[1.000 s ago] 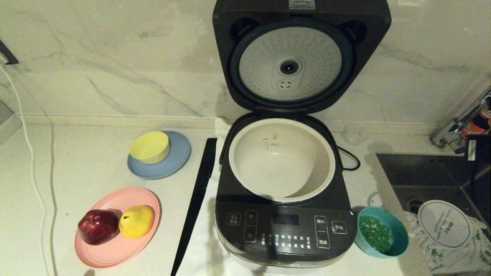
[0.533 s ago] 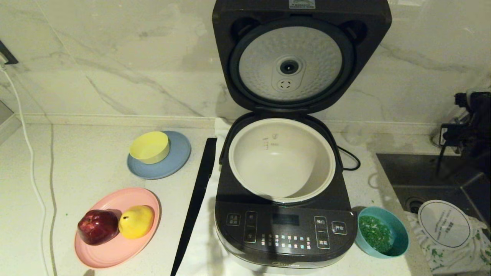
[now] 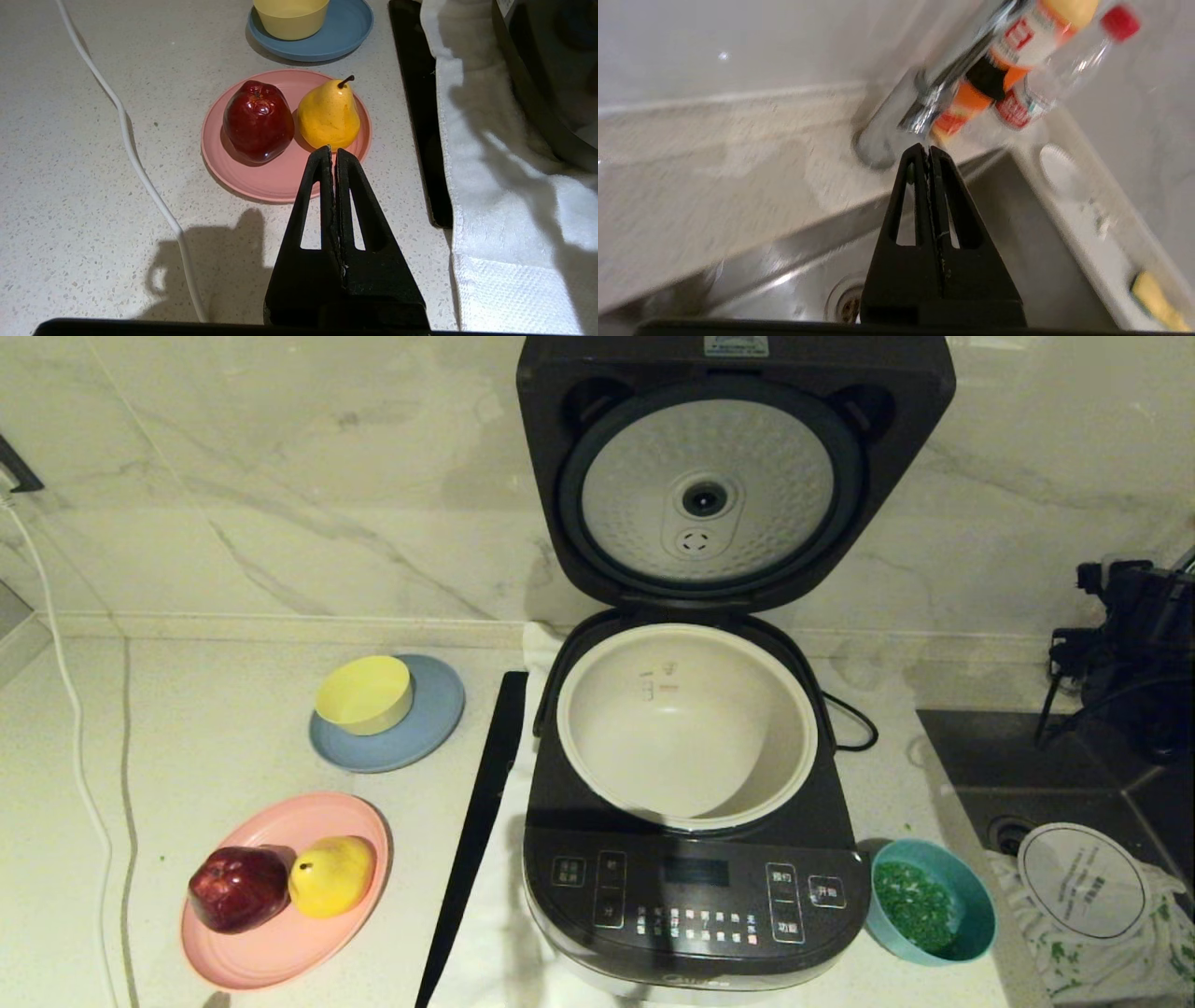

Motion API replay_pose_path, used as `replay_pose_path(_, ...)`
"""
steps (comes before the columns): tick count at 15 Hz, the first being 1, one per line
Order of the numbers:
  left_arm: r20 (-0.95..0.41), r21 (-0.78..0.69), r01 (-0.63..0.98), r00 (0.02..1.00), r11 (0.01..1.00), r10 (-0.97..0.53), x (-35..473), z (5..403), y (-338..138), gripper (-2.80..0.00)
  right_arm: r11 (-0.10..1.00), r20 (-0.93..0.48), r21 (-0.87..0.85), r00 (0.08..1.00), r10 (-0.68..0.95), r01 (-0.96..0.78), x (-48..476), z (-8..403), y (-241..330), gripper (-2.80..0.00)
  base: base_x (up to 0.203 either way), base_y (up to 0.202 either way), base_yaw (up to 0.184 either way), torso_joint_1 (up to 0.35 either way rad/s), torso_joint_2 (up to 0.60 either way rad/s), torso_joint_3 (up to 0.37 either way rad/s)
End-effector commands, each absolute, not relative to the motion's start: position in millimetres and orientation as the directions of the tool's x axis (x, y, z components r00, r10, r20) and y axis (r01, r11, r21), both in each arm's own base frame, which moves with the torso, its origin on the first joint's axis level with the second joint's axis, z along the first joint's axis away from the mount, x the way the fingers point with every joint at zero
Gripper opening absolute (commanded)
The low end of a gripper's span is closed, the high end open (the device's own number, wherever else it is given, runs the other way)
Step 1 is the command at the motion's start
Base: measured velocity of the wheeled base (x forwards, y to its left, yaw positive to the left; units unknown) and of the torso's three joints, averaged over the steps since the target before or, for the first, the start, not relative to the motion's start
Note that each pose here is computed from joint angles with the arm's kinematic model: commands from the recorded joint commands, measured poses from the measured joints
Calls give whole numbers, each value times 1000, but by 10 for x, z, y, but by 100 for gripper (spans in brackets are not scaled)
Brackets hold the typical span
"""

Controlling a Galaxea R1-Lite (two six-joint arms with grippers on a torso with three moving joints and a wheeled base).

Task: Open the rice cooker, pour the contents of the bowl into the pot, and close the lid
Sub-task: Turn on the tap

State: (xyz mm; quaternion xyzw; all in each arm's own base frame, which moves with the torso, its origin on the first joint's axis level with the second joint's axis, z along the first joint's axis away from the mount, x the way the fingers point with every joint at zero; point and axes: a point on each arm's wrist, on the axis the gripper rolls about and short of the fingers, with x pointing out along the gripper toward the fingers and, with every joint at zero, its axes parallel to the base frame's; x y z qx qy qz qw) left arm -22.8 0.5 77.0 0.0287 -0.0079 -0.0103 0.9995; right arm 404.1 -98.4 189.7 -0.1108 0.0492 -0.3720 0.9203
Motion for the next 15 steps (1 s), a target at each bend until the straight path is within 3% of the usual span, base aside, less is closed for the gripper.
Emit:
replay_pose_path(1,9,58,21,1000,998,-21,-223,744,5,-280,682,7,-265,709,-706,682,4197,1773,-1069,-280,0,0,0,0,0,0)
replay_pose_path(15,8,58,21,1000,998,-21,-223,743,5,-280,642,66,-249,674,-736,726,4781,1666,-1298,-280,0,0,0,0,0,0)
